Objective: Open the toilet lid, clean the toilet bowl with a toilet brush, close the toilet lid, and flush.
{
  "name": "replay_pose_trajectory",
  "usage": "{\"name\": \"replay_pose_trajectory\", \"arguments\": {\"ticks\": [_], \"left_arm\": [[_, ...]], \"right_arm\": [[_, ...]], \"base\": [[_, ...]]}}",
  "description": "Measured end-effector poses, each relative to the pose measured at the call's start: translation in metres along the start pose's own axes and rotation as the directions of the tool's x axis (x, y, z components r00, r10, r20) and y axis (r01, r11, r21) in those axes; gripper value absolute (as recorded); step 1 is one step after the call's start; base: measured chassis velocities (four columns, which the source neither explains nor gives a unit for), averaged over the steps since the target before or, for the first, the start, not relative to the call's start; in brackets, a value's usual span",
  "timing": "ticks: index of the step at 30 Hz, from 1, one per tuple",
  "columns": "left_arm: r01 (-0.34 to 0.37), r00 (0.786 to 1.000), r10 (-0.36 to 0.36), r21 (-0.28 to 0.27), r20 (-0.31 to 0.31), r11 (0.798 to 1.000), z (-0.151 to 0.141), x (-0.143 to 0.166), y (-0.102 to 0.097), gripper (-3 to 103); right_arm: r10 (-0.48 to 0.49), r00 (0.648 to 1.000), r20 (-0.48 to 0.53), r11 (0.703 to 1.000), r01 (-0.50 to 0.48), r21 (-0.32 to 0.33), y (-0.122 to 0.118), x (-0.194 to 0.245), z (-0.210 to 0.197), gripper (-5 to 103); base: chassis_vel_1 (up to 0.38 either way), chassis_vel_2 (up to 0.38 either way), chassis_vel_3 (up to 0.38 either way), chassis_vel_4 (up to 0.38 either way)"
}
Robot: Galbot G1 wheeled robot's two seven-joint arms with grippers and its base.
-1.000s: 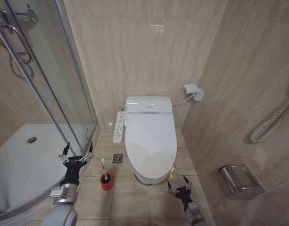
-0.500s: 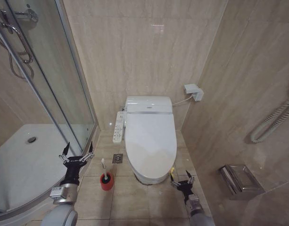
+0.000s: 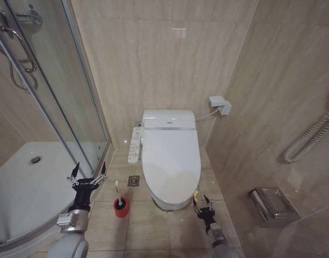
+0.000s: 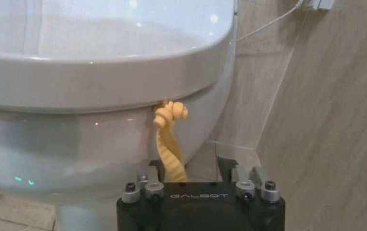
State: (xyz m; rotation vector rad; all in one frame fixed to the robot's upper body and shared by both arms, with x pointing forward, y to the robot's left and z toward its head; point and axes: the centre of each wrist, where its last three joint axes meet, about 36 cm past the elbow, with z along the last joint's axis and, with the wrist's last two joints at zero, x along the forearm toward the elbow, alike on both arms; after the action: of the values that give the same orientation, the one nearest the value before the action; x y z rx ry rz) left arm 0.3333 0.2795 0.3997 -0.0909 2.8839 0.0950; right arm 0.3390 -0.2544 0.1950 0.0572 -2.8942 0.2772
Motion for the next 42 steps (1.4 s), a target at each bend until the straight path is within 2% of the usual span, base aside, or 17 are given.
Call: {"name": "replay_pose_trajectory", "arguments": {"ticks": [3,4,10,11,18,19,24,28,32,42], "left_arm": [[0.000,1.000,0.000,0.000,0.000,1.000,0.000,0.000,0.000,100],[0.000,1.000,0.000,0.000,0.000,1.000,0.000,0.000,0.000,100],[0.000,1.000,0.000,0.000,0.000,1.000,0.000,0.000,0.000,100],[0.000,1.000,0.000,0.000,0.000,1.000,0.000,0.000,0.000,100],[0.000,1.000,0.000,0.000,0.000,1.000,0.000,0.000,0.000,100],[0.000,1.000,0.000,0.000,0.000,1.000,0.000,0.000,0.000,100],[0.000,1.000,0.000,0.000,0.000,1.000,0.000,0.000,0.000,100],[0.000,1.000,0.000,0.000,0.000,1.000,0.000,0.000,0.000,100],[0.000,1.000,0.000,0.000,0.000,1.000,0.000,0.000,0.000,100],[0.000,1.000,0.000,0.000,0.000,1.000,0.000,0.000,0.000,100]], "right_arm": [[-0.002,1.000,0.002,1.000,0.002,0.001,0.000,-0.001,-0.001,70],[-0.002,1.000,0.003,1.000,0.002,0.002,0.000,-0.001,-0.001,43],[-0.006,1.000,0.007,1.000,0.006,0.004,-0.001,0.000,0.000,43],[-0.005,1.000,0.007,1.000,0.005,0.004,-0.001,0.001,0.000,16],[-0.003,1.000,0.013,1.000,0.003,0.006,-0.005,0.004,0.002,16],[-0.001,1.000,0.014,1.000,0.001,0.005,-0.005,0.005,0.002,1],[0.028,0.999,0.029,0.999,-0.027,-0.042,-0.007,0.006,-0.003,1],[0.074,0.995,0.068,0.991,-0.066,-0.118,-0.011,0.007,-0.024,1],[0.096,0.991,0.092,0.985,-0.081,-0.150,-0.014,0.006,-0.038,1],[0.180,0.961,0.208,0.954,-0.119,-0.274,-0.027,0.004,-0.104,1]], "base": [[0.000,0.000,0.000,0.000],[0.000,0.000,0.000,0.000],[0.000,0.000,0.000,0.000],[0.000,0.000,0.000,0.000],[0.000,0.000,0.000,0.000],[0.000,0.000,0.000,0.000],[0.000,0.000,0.000,0.000],[0.000,0.000,0.000,0.000],[0.000,0.000,0.000,0.000],[0.000,0.000,0.000,0.000]]}}
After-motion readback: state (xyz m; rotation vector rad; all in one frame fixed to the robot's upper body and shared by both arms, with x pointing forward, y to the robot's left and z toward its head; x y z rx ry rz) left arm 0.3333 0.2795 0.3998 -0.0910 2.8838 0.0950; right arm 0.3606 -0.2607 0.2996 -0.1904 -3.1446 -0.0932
